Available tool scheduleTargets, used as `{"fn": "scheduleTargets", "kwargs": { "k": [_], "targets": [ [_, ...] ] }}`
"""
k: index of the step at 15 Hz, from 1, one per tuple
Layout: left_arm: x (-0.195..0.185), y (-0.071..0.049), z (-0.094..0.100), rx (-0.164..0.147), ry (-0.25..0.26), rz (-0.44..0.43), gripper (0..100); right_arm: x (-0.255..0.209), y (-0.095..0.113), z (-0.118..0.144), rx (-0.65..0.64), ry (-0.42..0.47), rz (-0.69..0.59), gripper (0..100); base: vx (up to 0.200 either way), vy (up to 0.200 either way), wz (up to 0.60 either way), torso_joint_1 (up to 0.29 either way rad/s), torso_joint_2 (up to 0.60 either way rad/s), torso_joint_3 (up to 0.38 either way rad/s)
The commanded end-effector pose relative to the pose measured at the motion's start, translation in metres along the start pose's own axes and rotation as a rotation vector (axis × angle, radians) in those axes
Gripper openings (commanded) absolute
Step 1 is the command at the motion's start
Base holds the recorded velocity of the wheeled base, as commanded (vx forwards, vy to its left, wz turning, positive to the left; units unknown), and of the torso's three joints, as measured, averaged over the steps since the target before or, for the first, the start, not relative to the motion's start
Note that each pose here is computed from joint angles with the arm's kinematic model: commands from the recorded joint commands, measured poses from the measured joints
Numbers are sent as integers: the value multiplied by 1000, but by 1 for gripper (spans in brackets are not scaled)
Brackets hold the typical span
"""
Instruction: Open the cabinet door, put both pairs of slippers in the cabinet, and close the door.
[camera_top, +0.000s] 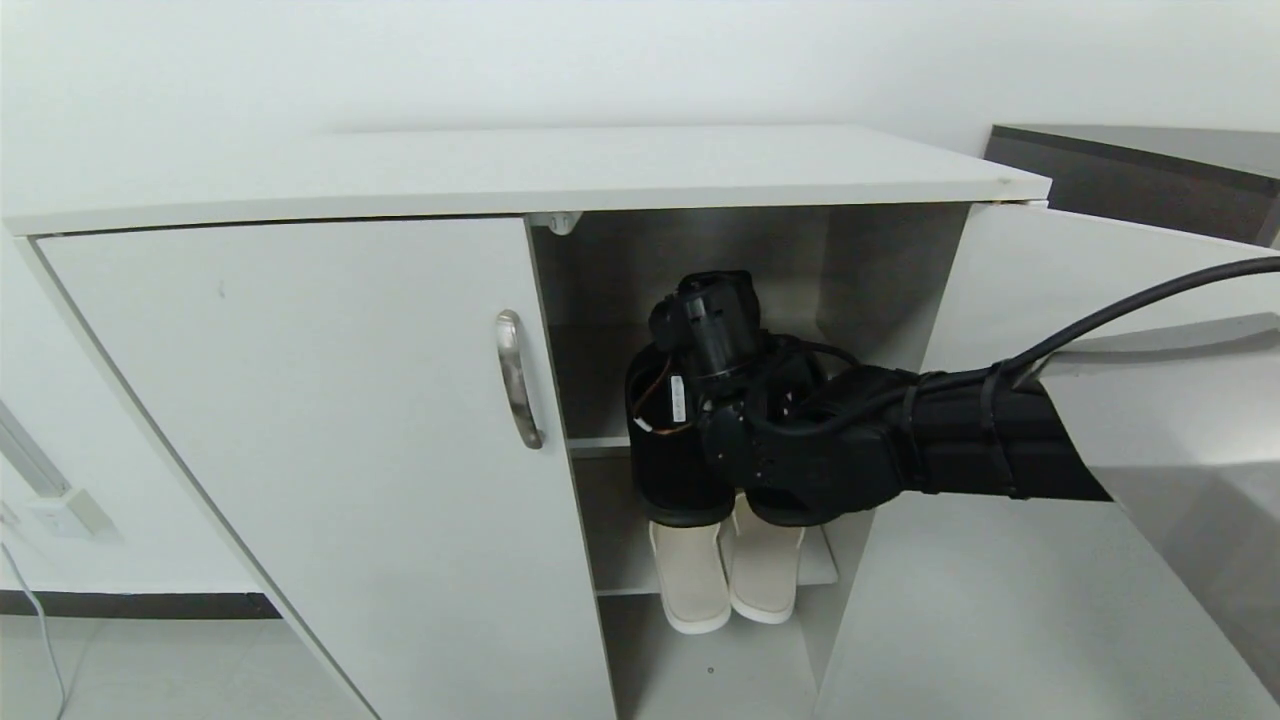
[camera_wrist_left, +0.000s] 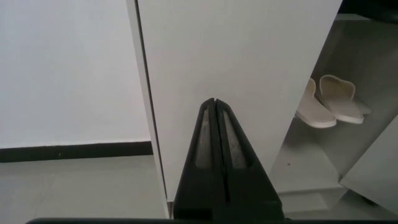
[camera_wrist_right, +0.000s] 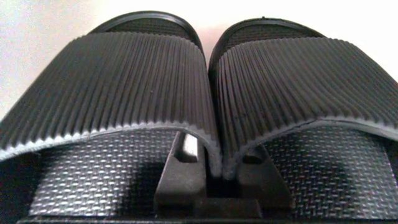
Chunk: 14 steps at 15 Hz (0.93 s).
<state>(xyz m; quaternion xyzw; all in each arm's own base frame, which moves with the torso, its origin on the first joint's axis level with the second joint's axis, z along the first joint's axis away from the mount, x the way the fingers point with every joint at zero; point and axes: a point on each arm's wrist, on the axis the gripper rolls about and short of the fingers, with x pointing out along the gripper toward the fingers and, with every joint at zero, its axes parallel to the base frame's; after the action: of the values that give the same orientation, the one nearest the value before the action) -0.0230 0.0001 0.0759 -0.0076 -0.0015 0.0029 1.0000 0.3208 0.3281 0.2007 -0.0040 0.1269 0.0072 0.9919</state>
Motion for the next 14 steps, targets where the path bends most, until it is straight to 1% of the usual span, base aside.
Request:
{"fn": "scheduleTargets", "kwargs": {
  "k": [1,3,5,7,13,14],
  "targets": [
    [0,0,0,0,1,0,0,10,2,7,16,-5,-4,0,0,0,0,0,0,0],
    [0,0,0,0,3,0,0,20,0,15,28,-13,-21,0,0,0,0,0,0,0],
    [0,0,0,0,1,2,0,24,0,18,39,-21,-27,0,0,0,0,0,0,0],
    [0,0,0,-2,1,2,0,26,1,17,35,-16,-14,0,0,0,0,0,0,0],
    [0,0,0,-2,1,2,0,36,0,10,28,-3,-29,0,0,0,0,0,0,0],
    [0,0,0,-2,1,2,0,36,0,10,28,-3,-29,100,0,0,0,0,0,0]
  ]
}}
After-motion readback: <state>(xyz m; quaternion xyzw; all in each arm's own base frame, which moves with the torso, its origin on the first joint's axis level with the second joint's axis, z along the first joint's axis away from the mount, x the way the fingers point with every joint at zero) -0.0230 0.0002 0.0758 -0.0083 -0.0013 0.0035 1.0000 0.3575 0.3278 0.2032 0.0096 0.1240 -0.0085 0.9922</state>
